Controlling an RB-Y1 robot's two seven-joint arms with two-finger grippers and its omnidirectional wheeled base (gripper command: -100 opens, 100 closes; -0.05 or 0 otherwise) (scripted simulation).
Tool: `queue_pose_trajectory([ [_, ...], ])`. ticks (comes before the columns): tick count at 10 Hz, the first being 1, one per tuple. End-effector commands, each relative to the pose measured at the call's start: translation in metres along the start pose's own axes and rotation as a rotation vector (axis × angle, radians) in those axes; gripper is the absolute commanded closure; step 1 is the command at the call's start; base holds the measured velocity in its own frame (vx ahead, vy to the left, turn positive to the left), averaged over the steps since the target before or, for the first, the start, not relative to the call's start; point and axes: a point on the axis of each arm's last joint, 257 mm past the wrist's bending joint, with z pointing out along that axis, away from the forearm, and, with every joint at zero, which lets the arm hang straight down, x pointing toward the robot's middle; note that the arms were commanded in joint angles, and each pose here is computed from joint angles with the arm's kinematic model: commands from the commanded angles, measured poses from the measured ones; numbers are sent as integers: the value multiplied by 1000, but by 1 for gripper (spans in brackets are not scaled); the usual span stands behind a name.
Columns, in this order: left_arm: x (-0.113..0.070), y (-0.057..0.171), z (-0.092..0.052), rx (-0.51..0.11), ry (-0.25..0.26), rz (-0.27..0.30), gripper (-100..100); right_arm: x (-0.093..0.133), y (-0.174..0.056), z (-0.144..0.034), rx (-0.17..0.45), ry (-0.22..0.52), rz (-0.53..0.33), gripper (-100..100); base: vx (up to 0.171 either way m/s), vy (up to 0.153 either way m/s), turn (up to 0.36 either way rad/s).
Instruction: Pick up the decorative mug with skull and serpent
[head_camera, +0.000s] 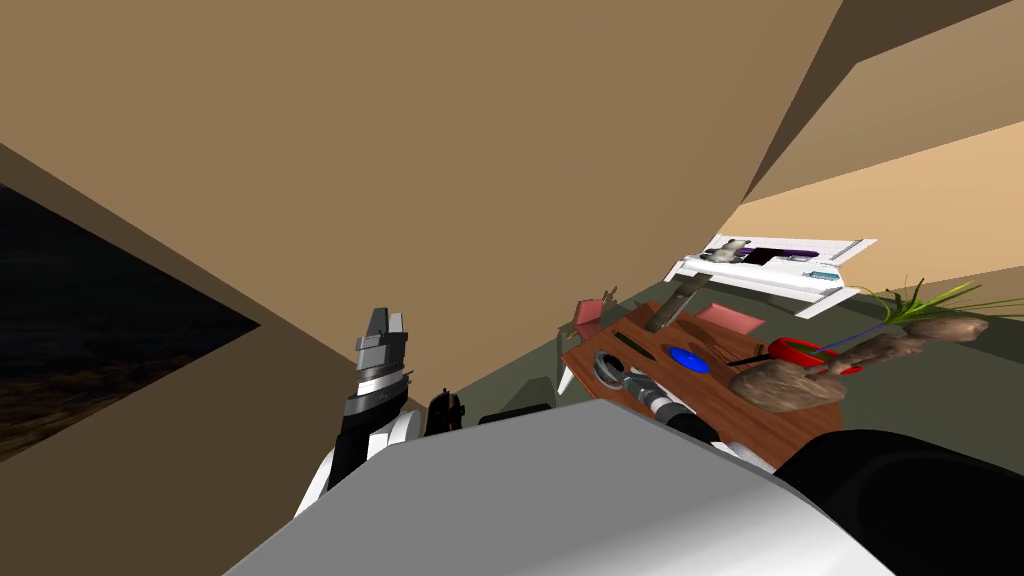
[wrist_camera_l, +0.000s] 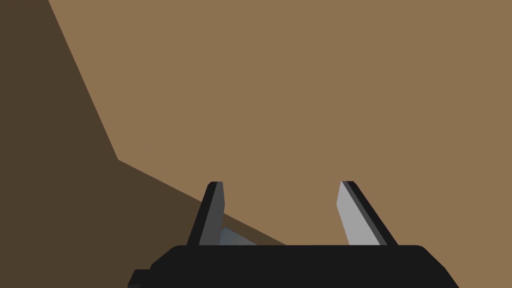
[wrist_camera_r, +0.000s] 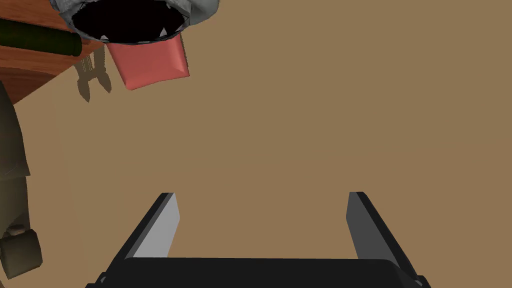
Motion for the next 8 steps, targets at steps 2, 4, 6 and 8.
queue_pose_trajectory([
  [2,0,0,0,0,0,0,0,37,-42,-23,84,120,-127,-100,-23,-4,23],
  [4,0,0,0,0,0,0,0,37,-42,-23,84,120,-127,-100,-7,1,-4],
  [6,0,0,0,0,0,0,0,46,-52,-30,103,153,-161,-100,11,-7,36],
  [8,0,0,0,0,0,0,0,56,-62,-38,122,188,-196,-100,-17,-2,9],
])
